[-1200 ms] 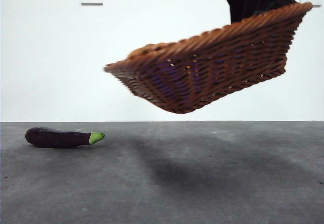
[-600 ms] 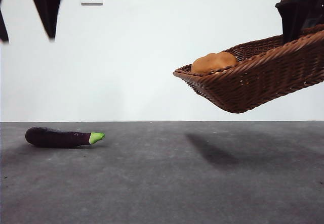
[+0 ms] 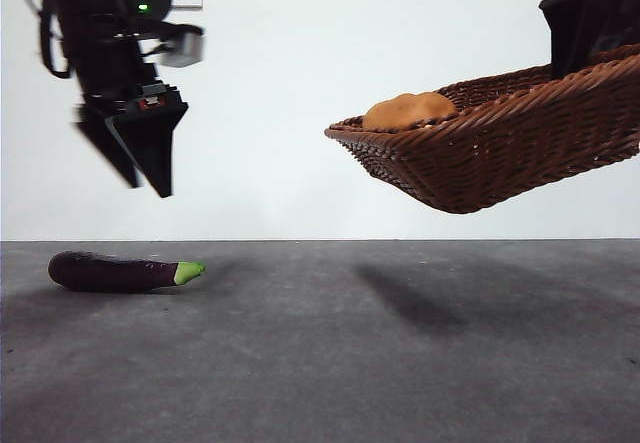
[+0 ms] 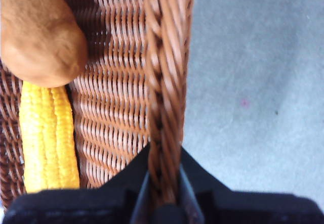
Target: Help me put the vegetables on the table into the basket
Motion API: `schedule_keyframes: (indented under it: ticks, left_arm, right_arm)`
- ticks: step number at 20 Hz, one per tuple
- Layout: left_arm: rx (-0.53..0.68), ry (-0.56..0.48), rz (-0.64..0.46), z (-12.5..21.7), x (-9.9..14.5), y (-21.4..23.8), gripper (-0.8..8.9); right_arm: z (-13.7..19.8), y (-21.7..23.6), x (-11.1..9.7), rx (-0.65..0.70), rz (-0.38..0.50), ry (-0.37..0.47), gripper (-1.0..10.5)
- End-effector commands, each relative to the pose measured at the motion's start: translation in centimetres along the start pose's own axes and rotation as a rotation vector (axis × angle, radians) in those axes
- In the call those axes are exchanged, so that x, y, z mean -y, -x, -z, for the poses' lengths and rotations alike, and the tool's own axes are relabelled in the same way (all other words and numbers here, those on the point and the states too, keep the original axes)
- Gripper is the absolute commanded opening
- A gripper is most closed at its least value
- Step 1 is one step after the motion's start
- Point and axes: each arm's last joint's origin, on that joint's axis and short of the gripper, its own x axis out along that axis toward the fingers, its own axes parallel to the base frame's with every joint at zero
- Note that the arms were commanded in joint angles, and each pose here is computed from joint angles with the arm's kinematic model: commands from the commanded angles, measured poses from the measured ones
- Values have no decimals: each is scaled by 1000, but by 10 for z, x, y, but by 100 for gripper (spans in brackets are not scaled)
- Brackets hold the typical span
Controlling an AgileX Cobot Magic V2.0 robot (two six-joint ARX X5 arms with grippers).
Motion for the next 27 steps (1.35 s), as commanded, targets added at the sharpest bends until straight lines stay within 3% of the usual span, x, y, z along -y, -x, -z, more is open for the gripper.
schedule_keyframes:
  ticks: [1, 3, 5, 11, 16, 24, 27]
  left_arm:
    - [-32, -376, 7, 3, -2, -7, 564]
    - [-92, -508, -40, 3, -2, -7, 566]
    - [-121, -559, -46, 4, -4, -11, 567]
    - [-249, -534, 30, 17, -13, -51, 568]
    - [-200, -535, -41, 11, -25, -77, 567]
    - [-212, -508, -2, 18, -30, -94, 555]
    - [-158, -495, 43, 20, -31, -94, 388]
  right_arm:
    - [-2, 1, -1, 24, -14, 34, -16]
    - [-4, 1, -1, 38, -14, 49, -16]
    - [-5, 1, -1, 56, -13, 62, -16]
    - [-8, 1, -1, 84, -10, 97, -16]
    - [-8, 1, -1, 78, -10, 116, -16]
    - [-7, 1, -1, 70, -10, 115, -16]
    - [-8, 1, -1, 77, -9, 117, -16]
